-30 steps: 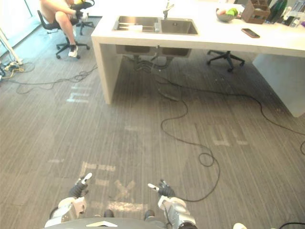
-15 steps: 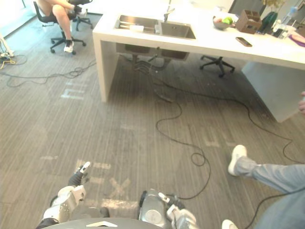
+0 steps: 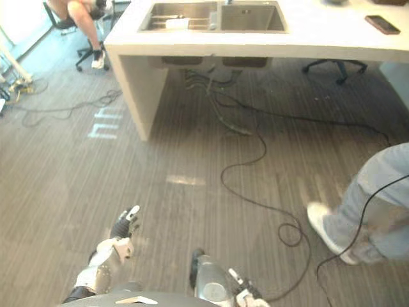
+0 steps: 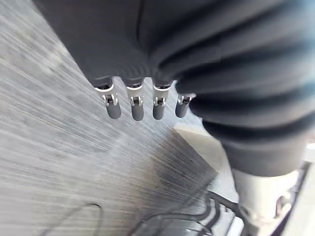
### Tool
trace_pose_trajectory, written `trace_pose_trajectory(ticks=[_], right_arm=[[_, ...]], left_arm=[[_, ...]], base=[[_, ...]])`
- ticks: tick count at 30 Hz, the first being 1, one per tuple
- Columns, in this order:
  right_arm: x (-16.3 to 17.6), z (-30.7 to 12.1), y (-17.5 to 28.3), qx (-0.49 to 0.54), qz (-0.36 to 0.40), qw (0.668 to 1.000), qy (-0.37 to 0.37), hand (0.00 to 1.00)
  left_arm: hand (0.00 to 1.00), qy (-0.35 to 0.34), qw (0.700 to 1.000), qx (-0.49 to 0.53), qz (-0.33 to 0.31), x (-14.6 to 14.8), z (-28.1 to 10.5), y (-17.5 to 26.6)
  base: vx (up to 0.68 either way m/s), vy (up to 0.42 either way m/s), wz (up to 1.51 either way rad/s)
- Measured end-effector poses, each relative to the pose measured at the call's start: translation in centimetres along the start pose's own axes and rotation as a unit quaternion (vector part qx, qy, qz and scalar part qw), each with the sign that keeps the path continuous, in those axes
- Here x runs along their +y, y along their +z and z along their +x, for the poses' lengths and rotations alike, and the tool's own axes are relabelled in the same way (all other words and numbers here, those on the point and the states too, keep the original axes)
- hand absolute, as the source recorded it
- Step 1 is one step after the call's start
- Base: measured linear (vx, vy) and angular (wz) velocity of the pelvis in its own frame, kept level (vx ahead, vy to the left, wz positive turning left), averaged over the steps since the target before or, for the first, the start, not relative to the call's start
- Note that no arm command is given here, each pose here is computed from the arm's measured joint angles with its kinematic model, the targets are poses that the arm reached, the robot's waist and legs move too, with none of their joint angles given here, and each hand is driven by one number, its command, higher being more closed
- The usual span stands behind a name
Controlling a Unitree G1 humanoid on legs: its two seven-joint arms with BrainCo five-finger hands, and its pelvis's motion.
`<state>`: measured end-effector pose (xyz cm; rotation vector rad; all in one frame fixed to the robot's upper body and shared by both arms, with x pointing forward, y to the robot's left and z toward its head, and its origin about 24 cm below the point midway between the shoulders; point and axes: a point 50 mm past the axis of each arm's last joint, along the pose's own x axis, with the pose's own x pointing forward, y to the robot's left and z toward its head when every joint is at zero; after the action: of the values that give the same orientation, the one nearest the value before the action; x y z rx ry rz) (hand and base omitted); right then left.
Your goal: Walk over to the sink, pick up the cup, carry it to the dishwasher, place the cup inside the dishwasher, then close the dishwasher door
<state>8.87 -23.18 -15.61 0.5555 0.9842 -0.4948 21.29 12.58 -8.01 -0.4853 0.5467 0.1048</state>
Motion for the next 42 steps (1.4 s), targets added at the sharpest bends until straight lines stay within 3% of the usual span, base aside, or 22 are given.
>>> trace_pose_trajectory(ticks=[4,8,14,19,30,34,35,42], right_arm=[[2.6,0.8,1.0,0.0,0.026,0.999,0.043,0.0],[3.6,0.9,2.9,-0.019,0.016,0.998,0.062,0.0],[-1.4,-0.5,0.1,0.021,0.105,0.994,-0.014,0.0],[-3.0,-1.3,-4.1,0.078,0.192,0.976,-0.071,0.0],[-2.0,-1.3,-5.1,0.083,0.167,0.98,-0.066,0.0],[-2.4,-2.0,-6.8,0.098,0.141,0.983,-0.057,0.0],[-1.9,-1.2,-4.3,0.058,0.177,0.982,-0.012,0.0],[-1.9,-1.2,-4.3,0.058,0.178,0.982,-0.013,0.0]], left_arm=[[0.0,-0.007,0.994,-0.107,0.006,-0.5,-0.1,4.7],[0.0,-0.059,0.977,-0.206,-0.01,-4.0,-1.6,9.2],[0.0,-0.075,0.969,-0.231,-0.038,-6.7,-2.3,10.3],[0.0,-0.055,0.956,-0.285,-0.039,-5.9,-2.1,14.1],[0.0,-0.009,0.921,-0.389,-0.024,-2.5,-3.6,18.1],[0.0,0.008,0.89,-0.455,-0.044,-0.8,-5.8,19.5],[0.0,0.029,0.897,-0.441,-0.003,0.2,-5.4,18.9],[0.0,0.026,0.904,-0.427,-0.005,0.1,-5.2,18.3]], base=[[0.43,-0.202,-0.12],[0.38,-0.126,-0.46],[0.38,0.146,-0.26],[0.54,0.147,0.25],[0.35,-0.045,0.32],[0.22,-0.373,0.46],[0.06,-0.124,-0.01],[0.0,0.0,-0.02]])
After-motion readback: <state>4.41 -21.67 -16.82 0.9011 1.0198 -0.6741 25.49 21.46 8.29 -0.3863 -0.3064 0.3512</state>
